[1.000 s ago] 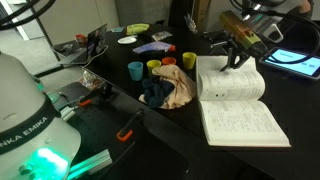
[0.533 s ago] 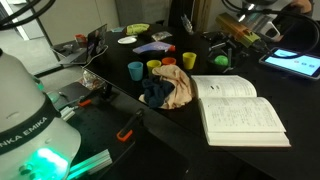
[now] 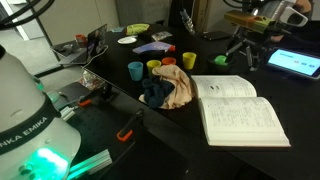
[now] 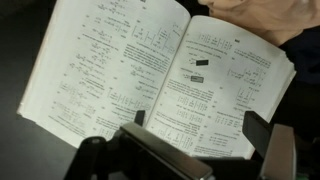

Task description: Open the book on the right

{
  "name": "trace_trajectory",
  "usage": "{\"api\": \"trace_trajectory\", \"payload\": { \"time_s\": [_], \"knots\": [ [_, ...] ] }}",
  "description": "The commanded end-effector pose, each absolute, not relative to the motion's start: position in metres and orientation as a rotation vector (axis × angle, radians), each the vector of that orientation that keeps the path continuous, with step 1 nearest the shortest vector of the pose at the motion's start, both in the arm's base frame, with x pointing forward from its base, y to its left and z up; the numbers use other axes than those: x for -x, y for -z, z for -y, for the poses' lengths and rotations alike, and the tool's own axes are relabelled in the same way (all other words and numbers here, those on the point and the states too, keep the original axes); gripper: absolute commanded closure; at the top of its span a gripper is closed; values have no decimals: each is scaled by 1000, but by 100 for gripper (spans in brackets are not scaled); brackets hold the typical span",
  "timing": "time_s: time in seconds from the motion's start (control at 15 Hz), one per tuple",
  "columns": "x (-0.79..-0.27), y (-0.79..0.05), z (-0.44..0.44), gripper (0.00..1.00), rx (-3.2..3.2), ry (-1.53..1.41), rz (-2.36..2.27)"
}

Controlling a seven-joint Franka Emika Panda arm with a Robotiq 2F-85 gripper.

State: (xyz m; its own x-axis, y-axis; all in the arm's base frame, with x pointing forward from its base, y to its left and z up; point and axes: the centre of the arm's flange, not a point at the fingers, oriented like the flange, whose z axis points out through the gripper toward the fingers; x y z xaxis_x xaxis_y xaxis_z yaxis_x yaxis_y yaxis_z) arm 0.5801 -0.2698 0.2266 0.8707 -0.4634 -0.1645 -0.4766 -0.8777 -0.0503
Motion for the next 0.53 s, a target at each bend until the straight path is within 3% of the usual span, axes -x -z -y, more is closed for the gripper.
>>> {"api": "trace_trajectory", "payload": {
  "time_s": [0.0, 0.47],
  "knots": [
    [-573, -261, 262, 0, 2951, -287, -1006],
    [-564, -278, 262, 0, 2902, -397, -1206]
  ]
}}
